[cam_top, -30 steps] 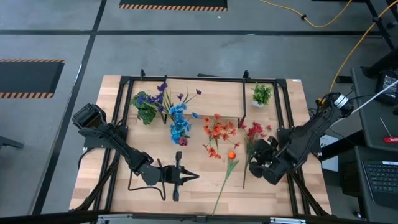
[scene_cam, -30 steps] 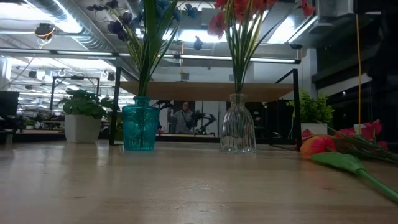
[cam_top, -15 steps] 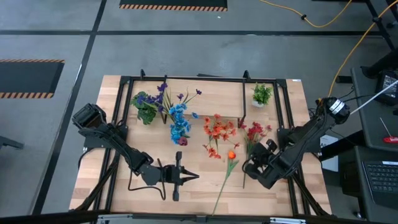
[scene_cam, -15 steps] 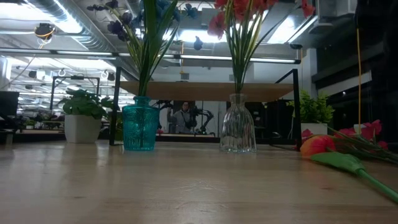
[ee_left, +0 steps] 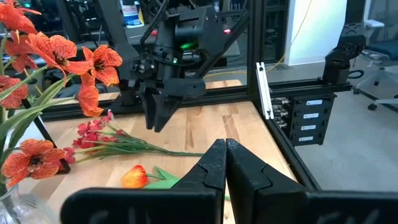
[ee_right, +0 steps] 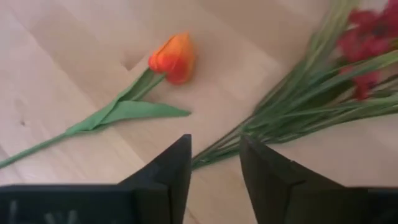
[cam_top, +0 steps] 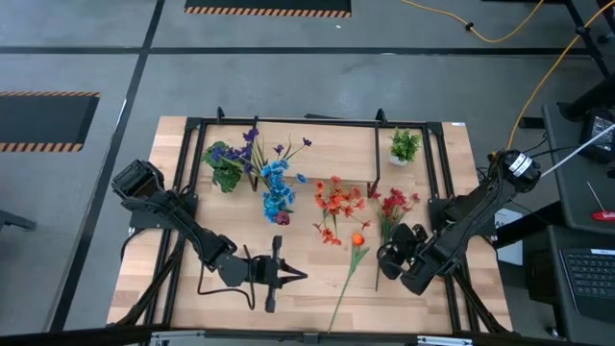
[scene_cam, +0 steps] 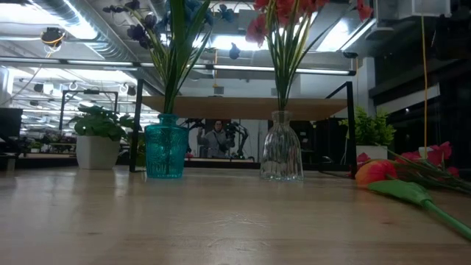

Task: Pick and place flowers into a vace then onto a shelf
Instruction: Put the red flowers into the transparent vase

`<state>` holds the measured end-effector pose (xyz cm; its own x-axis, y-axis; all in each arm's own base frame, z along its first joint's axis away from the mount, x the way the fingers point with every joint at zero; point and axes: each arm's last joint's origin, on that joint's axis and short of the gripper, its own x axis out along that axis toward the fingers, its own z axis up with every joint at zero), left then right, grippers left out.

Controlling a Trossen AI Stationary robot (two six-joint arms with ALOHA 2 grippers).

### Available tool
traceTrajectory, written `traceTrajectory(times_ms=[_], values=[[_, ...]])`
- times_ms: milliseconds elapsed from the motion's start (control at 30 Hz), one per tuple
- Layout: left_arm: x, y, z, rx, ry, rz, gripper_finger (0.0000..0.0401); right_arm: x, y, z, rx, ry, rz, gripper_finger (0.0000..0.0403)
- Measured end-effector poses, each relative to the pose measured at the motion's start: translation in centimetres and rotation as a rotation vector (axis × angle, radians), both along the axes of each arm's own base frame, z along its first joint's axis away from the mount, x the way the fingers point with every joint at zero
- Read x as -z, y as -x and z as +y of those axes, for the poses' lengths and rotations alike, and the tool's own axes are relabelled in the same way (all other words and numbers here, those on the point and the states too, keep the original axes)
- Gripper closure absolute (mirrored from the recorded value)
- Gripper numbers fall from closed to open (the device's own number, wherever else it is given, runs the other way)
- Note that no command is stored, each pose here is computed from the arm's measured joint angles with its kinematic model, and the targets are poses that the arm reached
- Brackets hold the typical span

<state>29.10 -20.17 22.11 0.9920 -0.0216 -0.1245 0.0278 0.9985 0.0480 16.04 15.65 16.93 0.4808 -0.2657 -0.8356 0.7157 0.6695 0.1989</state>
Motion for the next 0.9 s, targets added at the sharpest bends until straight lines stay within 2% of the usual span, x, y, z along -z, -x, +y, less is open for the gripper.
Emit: traceTrajectory(times_ms=[100,333,900], values=[[0.0,0.0,0.0,-0.002,0.010,0.000,0.0399,0.8,0.1,-0.1,0.012,-0.027,-0.022,0.0248],[0.0,0.0,0.0,-0.004,0.025,0.001,0.0396,2.0,0.8,-0.9,0.129,-0.057,-0.026,0.0236],[0.0,0.0,0.0,-0.004,0.023,0.000,0.0394,2.1,0.6,-1.0,0.188,-0.094,-0.053,0.0235]])
